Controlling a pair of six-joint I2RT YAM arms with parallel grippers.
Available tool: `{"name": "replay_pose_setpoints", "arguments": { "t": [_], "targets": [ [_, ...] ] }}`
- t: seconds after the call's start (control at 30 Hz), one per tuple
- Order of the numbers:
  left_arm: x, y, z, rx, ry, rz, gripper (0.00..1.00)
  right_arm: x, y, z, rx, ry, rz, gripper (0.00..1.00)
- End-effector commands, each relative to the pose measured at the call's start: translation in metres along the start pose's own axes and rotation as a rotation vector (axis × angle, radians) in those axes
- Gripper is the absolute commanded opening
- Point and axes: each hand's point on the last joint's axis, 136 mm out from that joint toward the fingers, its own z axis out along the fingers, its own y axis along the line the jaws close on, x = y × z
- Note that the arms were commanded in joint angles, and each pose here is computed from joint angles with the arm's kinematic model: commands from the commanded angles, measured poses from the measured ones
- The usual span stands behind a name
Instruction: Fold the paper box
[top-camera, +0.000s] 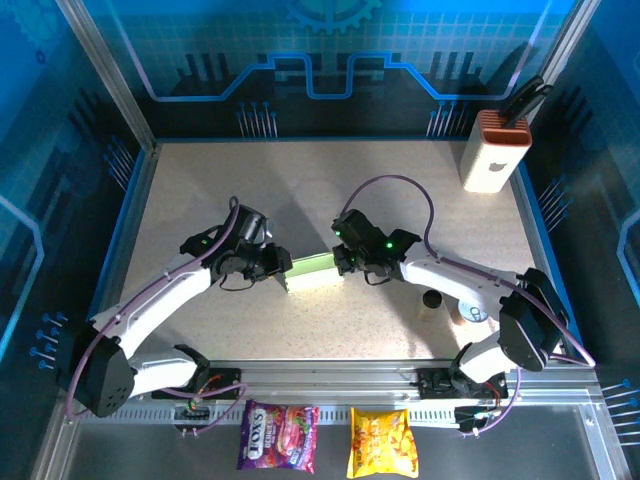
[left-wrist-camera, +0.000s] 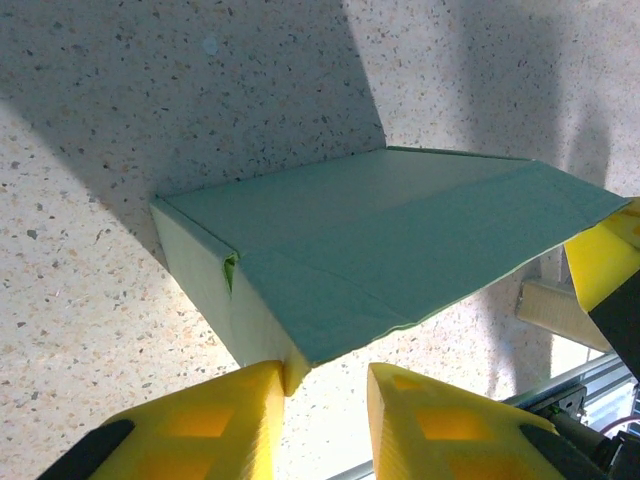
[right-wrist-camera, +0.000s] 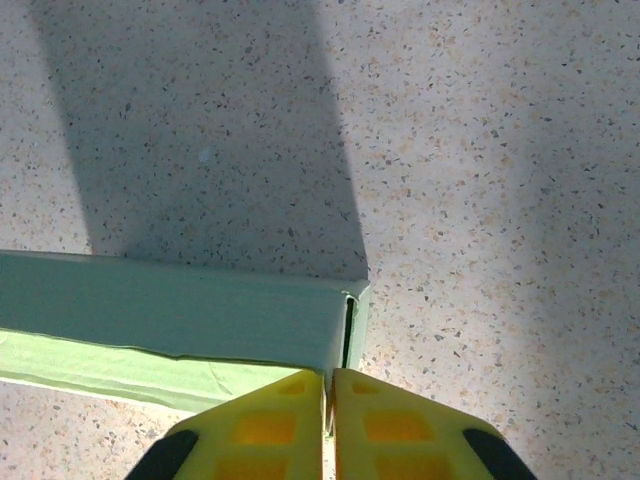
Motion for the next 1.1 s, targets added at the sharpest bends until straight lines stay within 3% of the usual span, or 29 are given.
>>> {"name": "replay_pose_setpoints", "arguments": {
  "t": [0.0,0.23,0.43,0.73,1.07],
  "targets": [
    [0.003,0.002,0.005,0.001,0.023,0.019,0.29,-0.005,0.011,-0.001,-0.046,0.010,-0.010,0.14],
    [0.002,-0.002,0.003,0.015,0.022,0.018,0.29,-0.003,0.010,0.007,-0.058,0.034,-0.006,0.09],
    [0.000,-0.010,0.001,0.052,0.016,0.005,0.37,-0.006,0.012,0.004,-0.076,0.044,0.002,0.00],
    [-0.002,-0.013,0.000,0.061,0.012,0.003,0.37,-0.009,0.015,0.003,-0.103,0.075,0.012,0.00],
    [-0.005,-0.015,-0.002,0.062,0.002,-0.002,0.50,-0.008,0.016,0.005,-0.127,0.150,0.034,0.00]
  ]
}}
